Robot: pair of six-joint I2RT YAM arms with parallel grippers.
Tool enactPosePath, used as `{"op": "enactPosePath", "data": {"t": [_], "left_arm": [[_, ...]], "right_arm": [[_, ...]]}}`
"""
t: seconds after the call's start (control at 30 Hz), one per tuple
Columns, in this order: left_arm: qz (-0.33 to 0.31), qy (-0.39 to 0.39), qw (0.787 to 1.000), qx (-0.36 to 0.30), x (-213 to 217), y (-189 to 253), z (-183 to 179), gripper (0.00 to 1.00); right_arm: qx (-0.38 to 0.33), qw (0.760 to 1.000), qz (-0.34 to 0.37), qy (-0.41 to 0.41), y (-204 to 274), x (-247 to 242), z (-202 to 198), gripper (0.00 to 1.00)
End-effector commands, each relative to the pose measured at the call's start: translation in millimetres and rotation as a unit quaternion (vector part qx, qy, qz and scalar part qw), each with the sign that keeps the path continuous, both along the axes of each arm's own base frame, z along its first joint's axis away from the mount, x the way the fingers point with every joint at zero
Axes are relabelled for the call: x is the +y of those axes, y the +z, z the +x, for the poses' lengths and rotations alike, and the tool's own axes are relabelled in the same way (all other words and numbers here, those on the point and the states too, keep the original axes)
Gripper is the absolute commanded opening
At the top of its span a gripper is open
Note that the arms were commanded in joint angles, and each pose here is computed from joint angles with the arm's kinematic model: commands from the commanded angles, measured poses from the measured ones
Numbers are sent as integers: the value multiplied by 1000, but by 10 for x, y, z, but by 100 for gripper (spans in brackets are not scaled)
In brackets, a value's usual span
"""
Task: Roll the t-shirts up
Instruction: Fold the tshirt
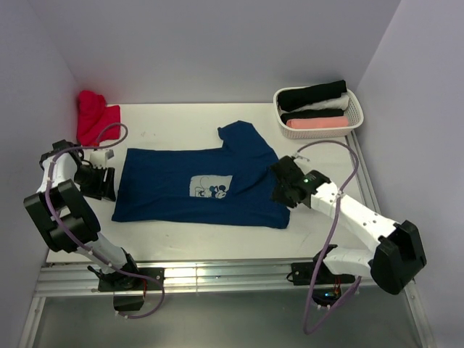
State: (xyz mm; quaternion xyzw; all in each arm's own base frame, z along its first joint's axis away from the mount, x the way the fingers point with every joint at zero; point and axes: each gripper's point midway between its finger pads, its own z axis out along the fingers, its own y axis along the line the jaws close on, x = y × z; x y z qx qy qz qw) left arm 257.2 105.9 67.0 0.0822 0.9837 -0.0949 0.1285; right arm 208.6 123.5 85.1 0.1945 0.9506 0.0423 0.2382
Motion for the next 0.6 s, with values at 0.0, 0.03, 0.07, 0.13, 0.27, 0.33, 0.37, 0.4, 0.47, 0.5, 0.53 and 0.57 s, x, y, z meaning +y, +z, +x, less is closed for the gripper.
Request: {"op": "enactPosePath", "data": {"t": [0.0,0.03,0.07,0.13,0.27,0.33,0.37,0.4,0.47,0.5,0.53,0.57], "left_arm": [[-8,0,999,-32,-25,262,94,63],[-4,2,999,-39,-5,294,134,62],[-2,4,999,-43,8,315,155,62],[-3,8,999,-53,19,372,221,62],[-16,13,998,-63,10,451,323,61],[-18,16,997,-69,15,481,360,61],[-17,16,997,-71,19,482,378,61],[-18,17,997,-70,21,477,382,61],[-20,17,997,-70,19,462,390,60],[-22,19,997,-68,18,450,386,60],[-23,18,997,-67,11,442,389,60],[-25,19,997,-66,8,426,389,60]], "right_arm": [[-54,998,1,19,287,197,424,42],[-80,996,14,30,427,324,602,41],[-81,996,21,40,442,408,678,40],[-87,995,22,54,456,576,965,37],[-81,993,19,81,369,869,1379,34],[-71,993,13,93,245,998,1568,34],[-67,993,11,97,205,1032,1621,34],[-46,994,3,100,29,1064,1660,34],[-30,994,-4,108,-120,1127,1739,35],[-25,994,-7,109,-168,1139,1755,35],[-24,994,-9,111,-190,1154,1779,36],[-14,994,-13,111,-277,1149,1766,37]]}}
